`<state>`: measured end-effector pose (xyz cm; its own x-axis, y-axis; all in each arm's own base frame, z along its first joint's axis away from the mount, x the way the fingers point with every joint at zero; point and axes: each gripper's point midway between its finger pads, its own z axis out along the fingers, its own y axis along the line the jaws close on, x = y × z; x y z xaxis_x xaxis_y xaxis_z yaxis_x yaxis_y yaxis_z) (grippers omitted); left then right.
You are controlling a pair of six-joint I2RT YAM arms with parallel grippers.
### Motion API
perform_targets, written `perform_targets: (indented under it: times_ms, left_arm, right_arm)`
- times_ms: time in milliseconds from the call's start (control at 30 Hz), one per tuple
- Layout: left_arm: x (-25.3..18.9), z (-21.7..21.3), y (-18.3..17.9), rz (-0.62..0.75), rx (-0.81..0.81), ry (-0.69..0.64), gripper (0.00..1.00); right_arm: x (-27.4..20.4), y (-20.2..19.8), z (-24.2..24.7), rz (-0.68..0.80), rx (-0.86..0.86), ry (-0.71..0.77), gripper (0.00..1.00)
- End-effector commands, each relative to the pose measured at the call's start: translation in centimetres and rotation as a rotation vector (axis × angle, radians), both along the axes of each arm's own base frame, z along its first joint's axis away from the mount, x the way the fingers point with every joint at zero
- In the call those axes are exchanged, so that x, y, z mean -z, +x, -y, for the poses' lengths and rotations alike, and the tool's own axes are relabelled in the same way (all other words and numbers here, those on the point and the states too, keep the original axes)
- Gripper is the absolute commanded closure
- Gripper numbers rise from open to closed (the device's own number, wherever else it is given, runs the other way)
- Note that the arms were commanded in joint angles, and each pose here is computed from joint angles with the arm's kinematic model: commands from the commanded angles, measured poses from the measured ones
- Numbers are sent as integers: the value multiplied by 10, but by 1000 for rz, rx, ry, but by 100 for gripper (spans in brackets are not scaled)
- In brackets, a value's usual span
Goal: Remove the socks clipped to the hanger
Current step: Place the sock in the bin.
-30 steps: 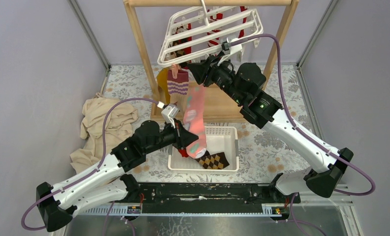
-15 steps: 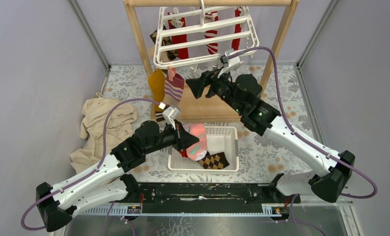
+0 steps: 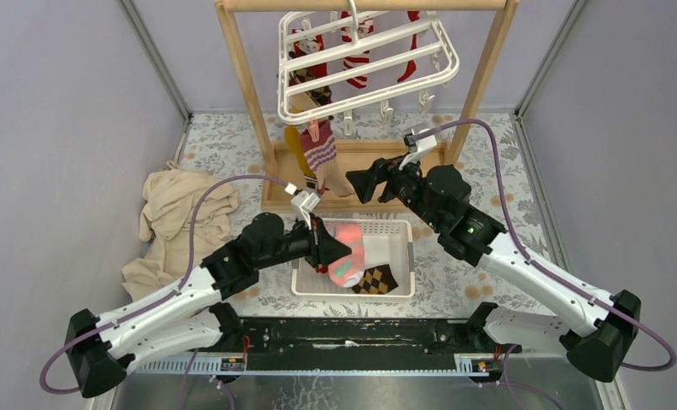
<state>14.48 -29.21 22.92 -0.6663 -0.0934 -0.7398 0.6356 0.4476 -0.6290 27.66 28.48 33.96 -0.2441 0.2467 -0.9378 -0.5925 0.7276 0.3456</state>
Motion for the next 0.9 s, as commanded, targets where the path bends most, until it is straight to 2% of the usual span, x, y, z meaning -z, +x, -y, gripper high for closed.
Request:
perform_targets:
  times_ms: [0,167,300,333,367,500,867]
  left_arm:
    - [17,10,4,-17,0,-11,75]
    - [54,7,19,-51,-78,76,41]
    - [71,3,30,-54,-131,147,26]
    - [77,0,33,-55,-154,174,12]
    - [79,-4,37,-51,-180,196,3]
    - [79,-24,48,-22,-299,253,2]
    - [23,-55,45,73,-399,131,2]
  right_arm:
    - [0,-3,13,0,39,32,15]
    - [18,-8,18,-27,43,13,15]
    - [24,-9,17,-38,36,6,15]
    - [25,-10,17,-39,34,5,15]
    - [27,-9,16,-42,34,2,15]
    - [34,-8,14,-43,30,-10,14]
    - [50,-6,-4,-59,-35,-34,17]
